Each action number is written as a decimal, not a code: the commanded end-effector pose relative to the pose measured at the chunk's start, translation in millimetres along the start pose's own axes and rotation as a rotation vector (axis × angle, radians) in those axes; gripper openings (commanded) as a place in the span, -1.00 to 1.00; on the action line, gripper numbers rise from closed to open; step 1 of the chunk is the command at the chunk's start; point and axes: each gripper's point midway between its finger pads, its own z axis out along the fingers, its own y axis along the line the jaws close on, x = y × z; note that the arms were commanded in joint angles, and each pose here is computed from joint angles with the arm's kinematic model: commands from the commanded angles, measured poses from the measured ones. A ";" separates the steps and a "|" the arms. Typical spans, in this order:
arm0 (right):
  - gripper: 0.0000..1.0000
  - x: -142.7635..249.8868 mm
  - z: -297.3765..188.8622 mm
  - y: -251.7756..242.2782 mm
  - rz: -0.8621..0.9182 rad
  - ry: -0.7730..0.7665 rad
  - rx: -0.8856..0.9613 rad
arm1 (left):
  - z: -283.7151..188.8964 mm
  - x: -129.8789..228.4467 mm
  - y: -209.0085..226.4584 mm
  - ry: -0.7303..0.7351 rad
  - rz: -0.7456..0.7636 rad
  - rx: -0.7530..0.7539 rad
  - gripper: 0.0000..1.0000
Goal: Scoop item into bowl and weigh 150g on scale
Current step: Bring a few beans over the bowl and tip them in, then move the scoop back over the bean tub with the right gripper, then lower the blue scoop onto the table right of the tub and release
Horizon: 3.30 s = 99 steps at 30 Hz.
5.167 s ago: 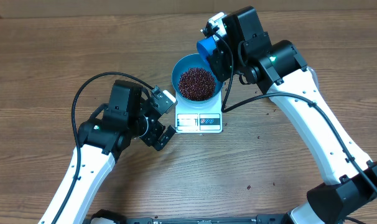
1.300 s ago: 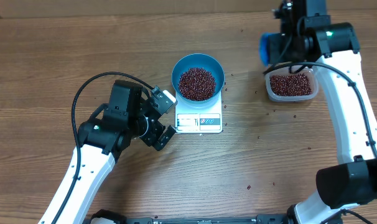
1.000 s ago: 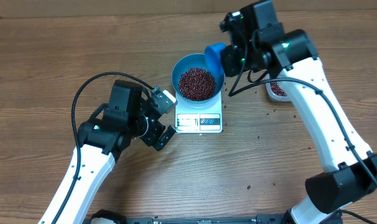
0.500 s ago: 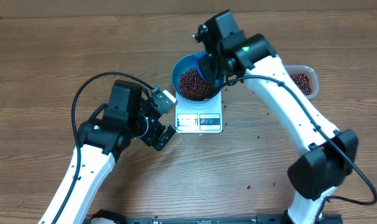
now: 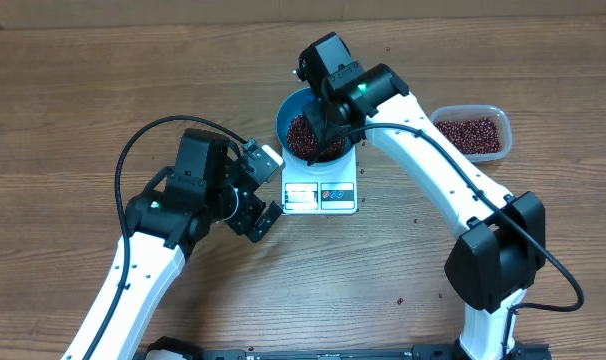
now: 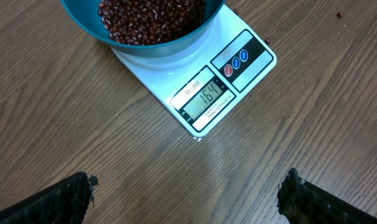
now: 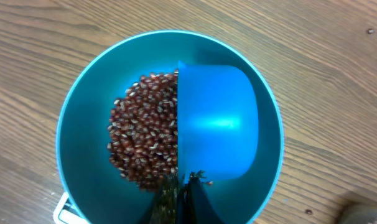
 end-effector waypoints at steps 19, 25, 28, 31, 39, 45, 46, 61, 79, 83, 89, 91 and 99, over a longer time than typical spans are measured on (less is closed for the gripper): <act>-0.93 -15.1 -25.5 2.7 0.072 -0.030 -0.184 | 1.9 -1.0 -5.0 -0.004 -0.006 0.023 0.99; -0.93 -18.5 -48.7 -8.1 0.123 -0.051 -0.395 | 1.9 -1.0 -5.0 -0.004 -0.006 0.023 0.99; -0.93 -17.2 -56.8 -20.7 0.165 -0.058 -0.447 | 1.9 -1.0 -5.0 -0.004 -0.006 0.023 0.99; -0.93 -17.9 -70.6 -33.5 0.194 -0.084 -0.463 | 1.9 -1.0 -5.0 -0.004 -0.006 0.023 0.99; -0.93 -11.5 -123.9 -68.2 0.255 -0.163 -0.436 | 1.9 -1.0 -5.0 -0.004 -0.006 0.023 0.99; -0.93 0.0 -138.2 -100.3 0.332 -0.176 -0.417 | 1.9 -1.0 -5.0 -0.004 -0.006 0.023 0.99; -0.93 4.7 -139.7 -108.6 0.354 -0.171 -0.407 | 1.9 -1.0 -5.0 -0.004 -0.006 0.023 0.99; -0.93 107.0 -134.8 -263.3 0.670 0.040 0.184 | 1.9 -1.0 -5.0 -0.004 -0.006 0.023 0.99; -0.92 114.8 -141.4 -252.8 0.556 0.170 0.616 | 1.9 -1.1 -4.9 -0.005 -0.005 0.023 0.99; -0.92 108.2 -147.8 -234.1 0.568 0.126 0.502 | 1.9 -1.1 -4.9 -0.005 -0.005 0.023 0.99; -0.92 104.5 -211.2 -172.7 0.547 -0.062 0.054 | 1.9 -1.0 -5.0 -0.004 -0.006 0.023 0.99; -0.92 116.9 -222.6 -156.8 0.553 -0.064 -0.066 | 1.9 -1.0 -5.0 -0.004 -0.006 0.023 0.99; -0.92 170.4 -169.2 -128.9 0.628 0.026 -0.357 | 1.9 -1.0 -5.0 -0.004 -0.006 0.023 0.99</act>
